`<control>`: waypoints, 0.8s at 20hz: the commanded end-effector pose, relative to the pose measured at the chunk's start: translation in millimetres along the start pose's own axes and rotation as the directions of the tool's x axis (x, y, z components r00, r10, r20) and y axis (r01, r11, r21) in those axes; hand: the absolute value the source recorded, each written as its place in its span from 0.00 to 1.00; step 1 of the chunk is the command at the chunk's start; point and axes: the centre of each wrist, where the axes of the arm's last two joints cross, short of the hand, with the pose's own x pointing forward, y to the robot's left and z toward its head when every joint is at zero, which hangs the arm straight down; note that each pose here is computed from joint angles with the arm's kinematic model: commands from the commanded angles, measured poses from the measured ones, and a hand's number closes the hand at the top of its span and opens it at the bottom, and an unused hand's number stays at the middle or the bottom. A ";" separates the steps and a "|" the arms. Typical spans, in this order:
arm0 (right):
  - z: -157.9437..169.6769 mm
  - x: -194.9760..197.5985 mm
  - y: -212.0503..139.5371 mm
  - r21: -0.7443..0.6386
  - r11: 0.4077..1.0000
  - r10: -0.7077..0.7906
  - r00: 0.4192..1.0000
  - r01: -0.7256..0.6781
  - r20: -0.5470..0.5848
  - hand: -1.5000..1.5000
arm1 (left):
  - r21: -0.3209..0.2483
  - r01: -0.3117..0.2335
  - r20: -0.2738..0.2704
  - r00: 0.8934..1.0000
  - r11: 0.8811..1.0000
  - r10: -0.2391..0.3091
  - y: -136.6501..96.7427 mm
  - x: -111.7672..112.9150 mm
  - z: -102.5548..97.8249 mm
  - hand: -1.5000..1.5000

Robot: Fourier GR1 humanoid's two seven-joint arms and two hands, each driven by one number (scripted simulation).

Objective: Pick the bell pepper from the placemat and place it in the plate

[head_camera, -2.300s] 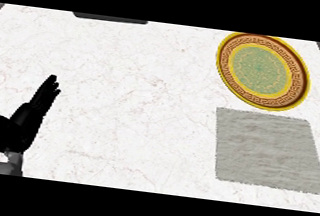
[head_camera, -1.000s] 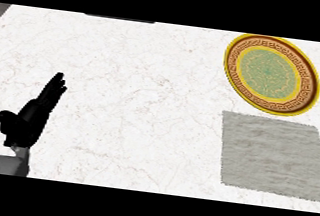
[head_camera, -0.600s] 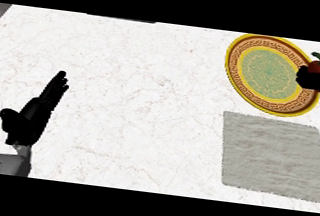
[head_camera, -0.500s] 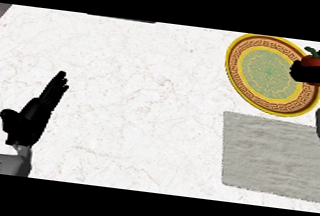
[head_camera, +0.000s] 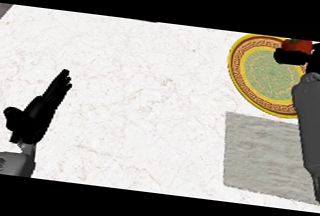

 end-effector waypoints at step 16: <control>-26.2 -61.8 -13.9 -0.230 0.837 -0.525 0.848 0.497 -0.077 0.00 | 0.025 -0.007 -0.025 1.000 1.000 0.007 12.3 -10.8 15.4 0.50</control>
